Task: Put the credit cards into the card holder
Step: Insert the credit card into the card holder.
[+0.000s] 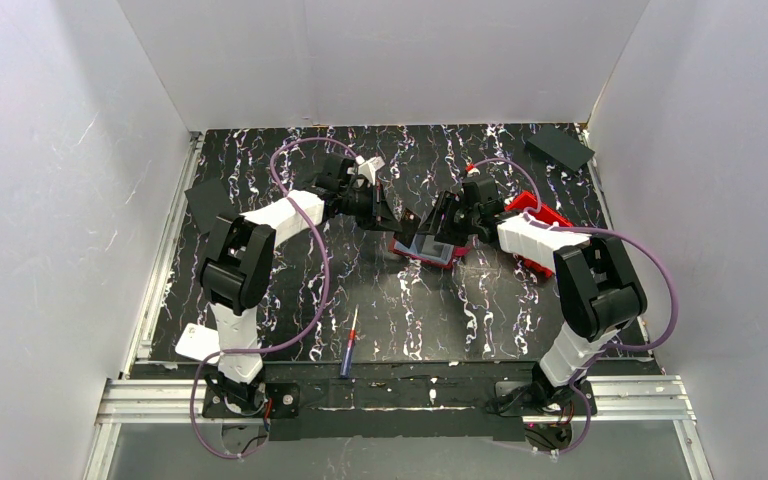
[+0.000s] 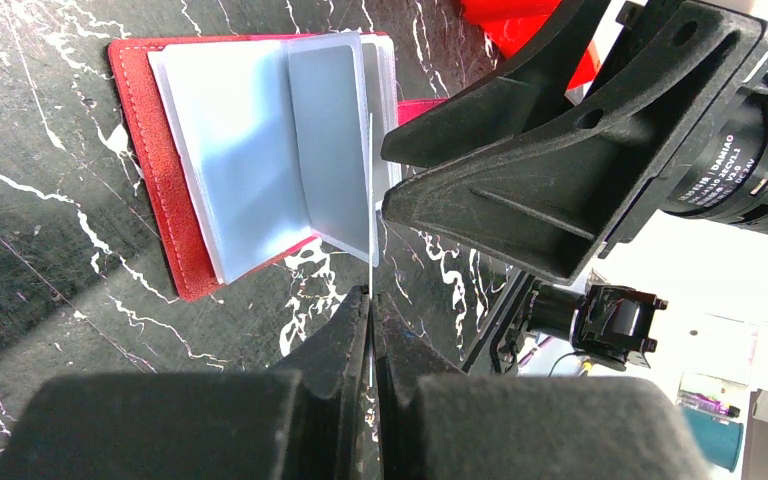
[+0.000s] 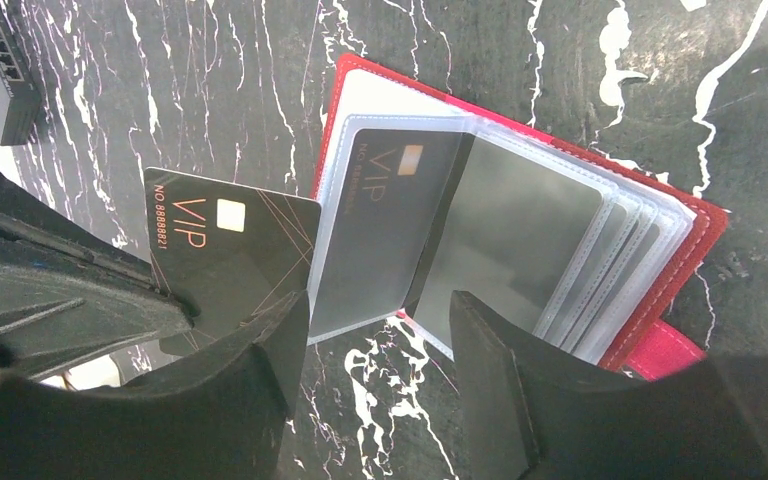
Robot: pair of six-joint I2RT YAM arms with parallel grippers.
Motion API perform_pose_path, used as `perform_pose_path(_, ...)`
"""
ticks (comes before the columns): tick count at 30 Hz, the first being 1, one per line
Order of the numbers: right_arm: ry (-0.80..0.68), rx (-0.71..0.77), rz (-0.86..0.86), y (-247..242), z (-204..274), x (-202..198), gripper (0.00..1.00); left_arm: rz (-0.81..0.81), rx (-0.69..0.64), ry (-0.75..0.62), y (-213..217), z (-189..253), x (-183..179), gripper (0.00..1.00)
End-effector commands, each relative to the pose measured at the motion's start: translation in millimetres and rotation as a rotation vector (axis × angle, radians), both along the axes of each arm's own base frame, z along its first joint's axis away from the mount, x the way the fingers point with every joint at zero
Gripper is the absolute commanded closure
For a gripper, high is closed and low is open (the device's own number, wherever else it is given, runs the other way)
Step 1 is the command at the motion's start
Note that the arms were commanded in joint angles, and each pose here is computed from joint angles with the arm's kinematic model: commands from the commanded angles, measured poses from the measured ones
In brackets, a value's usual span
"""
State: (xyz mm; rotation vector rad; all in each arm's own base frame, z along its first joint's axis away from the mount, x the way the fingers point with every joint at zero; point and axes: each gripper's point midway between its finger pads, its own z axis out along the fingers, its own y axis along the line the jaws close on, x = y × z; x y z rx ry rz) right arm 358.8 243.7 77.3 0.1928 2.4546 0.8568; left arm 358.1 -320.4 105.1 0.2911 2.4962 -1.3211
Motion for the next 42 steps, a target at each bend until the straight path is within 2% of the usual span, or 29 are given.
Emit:
perform_pose_path(1,-0.054,0.017,0.011,5,14,9,0.38,-0.029,-0.011,0.013,-2,4,-10,1.00)
perform_pose_path(5,-0.063,0.001,-0.007,1,20,11,0.35,-0.036,-0.014,0.025,-6,2,-11,1.00)
perform_pose_path(11,-0.072,-0.142,-0.099,-40,22,13,0.30,-0.071,-0.030,0.038,-20,2,-22,1.00)
perform_pose_path(16,-0.028,-0.017,-0.065,-42,9,5,0.31,-0.068,-0.019,0.043,-22,-4,-23,1.00)
perform_pose_path(18,-0.036,0.043,-0.022,-32,13,6,0.34,-0.067,-0.010,0.045,-22,-6,-23,1.00)
perform_pose_path(21,-0.048,0.076,-0.014,-28,16,7,0.45,-0.064,-0.008,0.053,-22,-8,-22,1.00)
perform_pose_path(24,-0.057,0.059,-0.040,-35,19,8,0.53,-0.063,-0.006,0.067,-23,-11,-23,1.00)
perform_pose_path(26,-0.061,0.038,-0.044,-39,19,8,0.63,-0.069,-0.004,0.078,-25,-14,-26,1.00)
perform_pose_path(29,-0.086,-0.004,-0.060,-47,24,8,0.65,-0.081,0.003,0.100,-28,-21,-31,1.00)
perform_pose_path(33,-0.095,-0.039,-0.068,-52,29,9,0.58,-0.088,0.012,0.119,-31,-31,-36,1.00)
perform_pose_path(37,-0.081,-0.015,-0.021,-43,24,11,0.56,-0.099,0.016,0.127,-34,-33,-42,1.00)
perform_pose_path(39,-0.069,0.007,0.008,-36,21,11,0.58,-0.099,0.021,0.128,-33,-35,-43,1.00)
perform_pose_path(42,-0.086,0.038,0.047,-25,21,15,0.69,-0.098,0.034,0.127,-32,-38,-43,1.00)
